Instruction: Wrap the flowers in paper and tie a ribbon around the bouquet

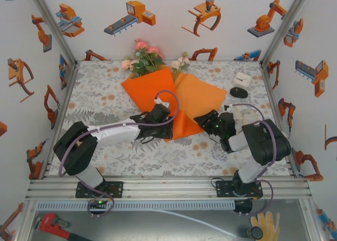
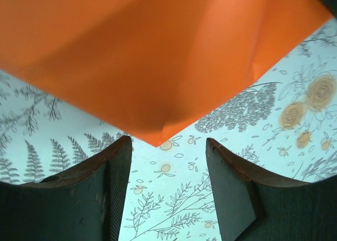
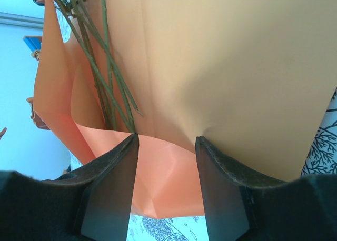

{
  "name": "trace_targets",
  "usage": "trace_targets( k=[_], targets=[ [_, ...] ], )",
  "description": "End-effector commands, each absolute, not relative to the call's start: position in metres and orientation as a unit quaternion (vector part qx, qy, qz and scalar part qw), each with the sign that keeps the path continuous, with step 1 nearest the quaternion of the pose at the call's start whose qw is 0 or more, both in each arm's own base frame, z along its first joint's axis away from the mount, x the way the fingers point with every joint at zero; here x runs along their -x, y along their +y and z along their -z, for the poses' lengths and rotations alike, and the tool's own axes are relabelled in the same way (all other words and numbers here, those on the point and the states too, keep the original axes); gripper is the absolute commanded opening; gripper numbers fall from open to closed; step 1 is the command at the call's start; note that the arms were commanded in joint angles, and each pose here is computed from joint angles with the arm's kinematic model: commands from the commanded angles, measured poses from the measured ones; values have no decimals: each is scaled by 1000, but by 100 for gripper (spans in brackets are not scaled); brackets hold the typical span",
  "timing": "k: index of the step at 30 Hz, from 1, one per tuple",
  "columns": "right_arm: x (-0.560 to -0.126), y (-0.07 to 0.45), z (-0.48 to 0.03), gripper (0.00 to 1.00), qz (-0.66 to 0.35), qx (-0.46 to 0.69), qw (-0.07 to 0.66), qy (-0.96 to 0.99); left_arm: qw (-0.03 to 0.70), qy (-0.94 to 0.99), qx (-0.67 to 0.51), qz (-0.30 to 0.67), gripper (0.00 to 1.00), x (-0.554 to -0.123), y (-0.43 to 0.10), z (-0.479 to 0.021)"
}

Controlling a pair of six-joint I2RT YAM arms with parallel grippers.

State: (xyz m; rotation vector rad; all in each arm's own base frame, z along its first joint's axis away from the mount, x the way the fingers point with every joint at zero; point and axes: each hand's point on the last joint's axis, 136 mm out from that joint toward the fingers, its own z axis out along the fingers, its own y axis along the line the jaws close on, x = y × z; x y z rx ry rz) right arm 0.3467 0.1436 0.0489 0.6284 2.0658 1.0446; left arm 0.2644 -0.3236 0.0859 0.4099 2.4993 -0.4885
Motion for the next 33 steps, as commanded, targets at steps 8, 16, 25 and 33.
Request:
trace_targets(
  k=[8, 16, 25, 33],
  targets=[
    [-334, 136, -15, 47, -361, -248, 327, 837, 332, 910, -240, 65, 74, -298, -357, -97],
    [-334, 137, -20, 47, -367, -245, 330, 834, 360, 900, -241, -30, 77, -322, -349, -84],
    [-333, 136, -21, 47, -366, -244, 333, 834, 361, 908, -203, -60, 78, -339, -336, -63],
    [-335, 128, -42, 47, -351, -240, 361, 830, 366, 906, -176, -119, 77, -347, -311, -51]
  ],
)
